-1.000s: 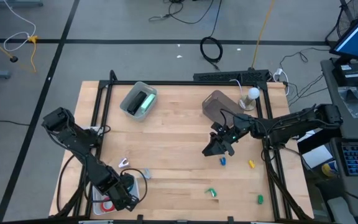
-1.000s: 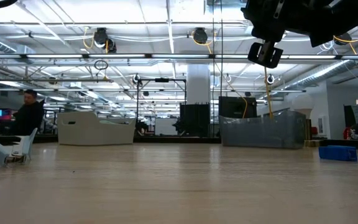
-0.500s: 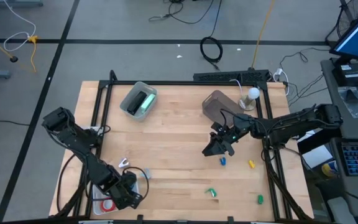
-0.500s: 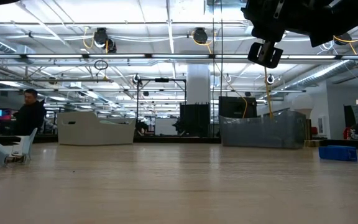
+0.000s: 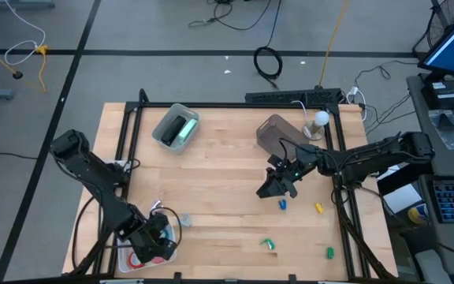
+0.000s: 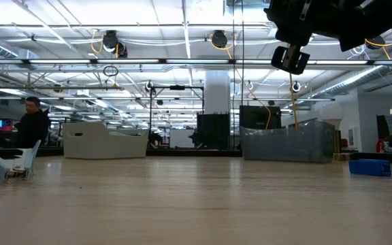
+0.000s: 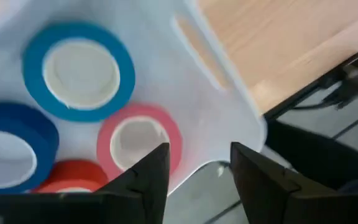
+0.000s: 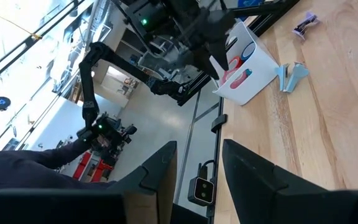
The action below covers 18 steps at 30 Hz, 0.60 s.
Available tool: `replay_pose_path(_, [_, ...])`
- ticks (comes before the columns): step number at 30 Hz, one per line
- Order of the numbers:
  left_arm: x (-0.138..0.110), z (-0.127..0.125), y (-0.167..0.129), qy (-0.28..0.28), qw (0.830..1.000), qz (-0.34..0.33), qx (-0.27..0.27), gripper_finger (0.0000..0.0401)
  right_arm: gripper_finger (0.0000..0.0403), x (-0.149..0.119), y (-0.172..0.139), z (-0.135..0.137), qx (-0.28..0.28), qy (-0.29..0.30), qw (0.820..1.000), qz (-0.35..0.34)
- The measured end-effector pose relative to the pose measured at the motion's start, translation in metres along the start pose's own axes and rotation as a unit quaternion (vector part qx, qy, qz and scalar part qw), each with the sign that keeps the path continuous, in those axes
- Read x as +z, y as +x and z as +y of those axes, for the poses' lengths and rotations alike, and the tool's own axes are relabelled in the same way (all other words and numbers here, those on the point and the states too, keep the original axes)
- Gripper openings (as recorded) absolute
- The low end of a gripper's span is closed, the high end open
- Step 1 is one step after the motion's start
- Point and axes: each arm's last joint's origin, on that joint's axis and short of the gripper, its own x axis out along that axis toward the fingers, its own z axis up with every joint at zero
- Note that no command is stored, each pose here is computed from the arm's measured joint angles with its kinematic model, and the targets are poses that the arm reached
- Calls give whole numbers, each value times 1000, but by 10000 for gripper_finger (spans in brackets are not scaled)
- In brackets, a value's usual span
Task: Pick and place Stapler, Stapler remover, tape
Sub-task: Put the yellow stapler into the gray bin
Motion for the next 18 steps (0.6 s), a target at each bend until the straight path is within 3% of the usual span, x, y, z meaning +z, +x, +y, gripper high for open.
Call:
replay_pose_path(5, [6, -5, -25, 20, 993, -79, -82, 145, 121, 0, 0, 0, 0, -1, 1000, 0])
replay_pose_path(10, [20, -15, -44, 43, 969, -179, -162, 131, 121, -1, 0, 1, 16, -32, 999, 19])
replay_pose_path(14, [31, -25, -49, 84, 951, -229, -190, 129, 121, -3, -2, 4, 40, -34, 998, 47])
replay_pose_path(18, [41, -31, -50, 110, 943, -251, -189, 129, 122, -2, -6, 9, 48, -19, 997, 49])
